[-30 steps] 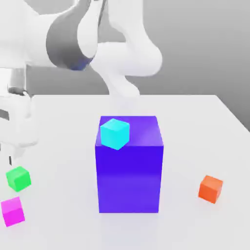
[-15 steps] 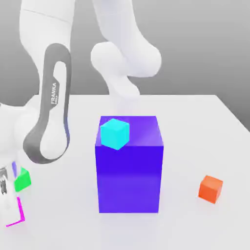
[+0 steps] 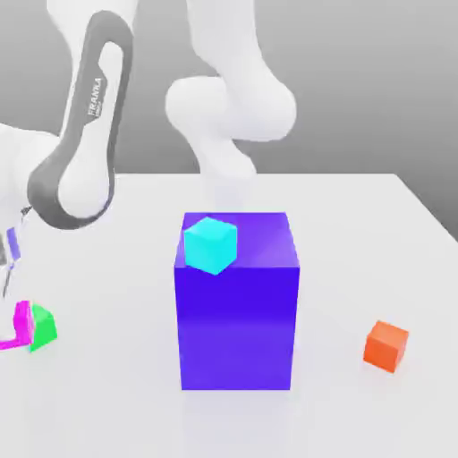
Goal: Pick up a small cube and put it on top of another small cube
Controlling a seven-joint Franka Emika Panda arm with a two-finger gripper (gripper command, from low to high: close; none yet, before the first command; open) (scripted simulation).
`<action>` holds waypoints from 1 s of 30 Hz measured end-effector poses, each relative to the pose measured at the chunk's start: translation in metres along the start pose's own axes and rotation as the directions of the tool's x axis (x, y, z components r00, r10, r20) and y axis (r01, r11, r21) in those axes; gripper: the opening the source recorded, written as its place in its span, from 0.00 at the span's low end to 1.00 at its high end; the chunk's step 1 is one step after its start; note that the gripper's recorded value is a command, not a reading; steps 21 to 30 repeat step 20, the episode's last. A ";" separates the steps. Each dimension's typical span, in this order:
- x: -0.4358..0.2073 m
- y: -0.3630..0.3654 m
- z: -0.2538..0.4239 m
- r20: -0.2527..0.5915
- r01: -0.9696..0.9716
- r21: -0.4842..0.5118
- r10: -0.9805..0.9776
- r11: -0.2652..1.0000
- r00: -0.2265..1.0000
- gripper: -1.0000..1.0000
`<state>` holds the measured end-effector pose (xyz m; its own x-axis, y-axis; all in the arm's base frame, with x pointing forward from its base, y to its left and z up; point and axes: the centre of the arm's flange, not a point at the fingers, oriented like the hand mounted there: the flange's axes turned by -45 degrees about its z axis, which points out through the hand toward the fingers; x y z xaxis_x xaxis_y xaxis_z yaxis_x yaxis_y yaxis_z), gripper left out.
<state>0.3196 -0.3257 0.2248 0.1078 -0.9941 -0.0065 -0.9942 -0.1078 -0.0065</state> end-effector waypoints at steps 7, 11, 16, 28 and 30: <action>0.004 0.056 0.006 -0.008 -0.271 -0.003 0.271 0.962 0.962 0.00; 0.003 0.057 0.039 -0.009 -0.274 -0.003 0.274 0.962 0.962 1.00; 0.003 0.058 0.044 -0.009 -0.275 -0.004 0.275 0.961 0.961 1.00; 0.004 0.056 0.013 -0.007 -0.275 -0.003 0.275 0.961 0.961 1.00; 0.004 0.056 0.013 -0.007 -0.275 -0.003 0.275 0.961 0.961 1.00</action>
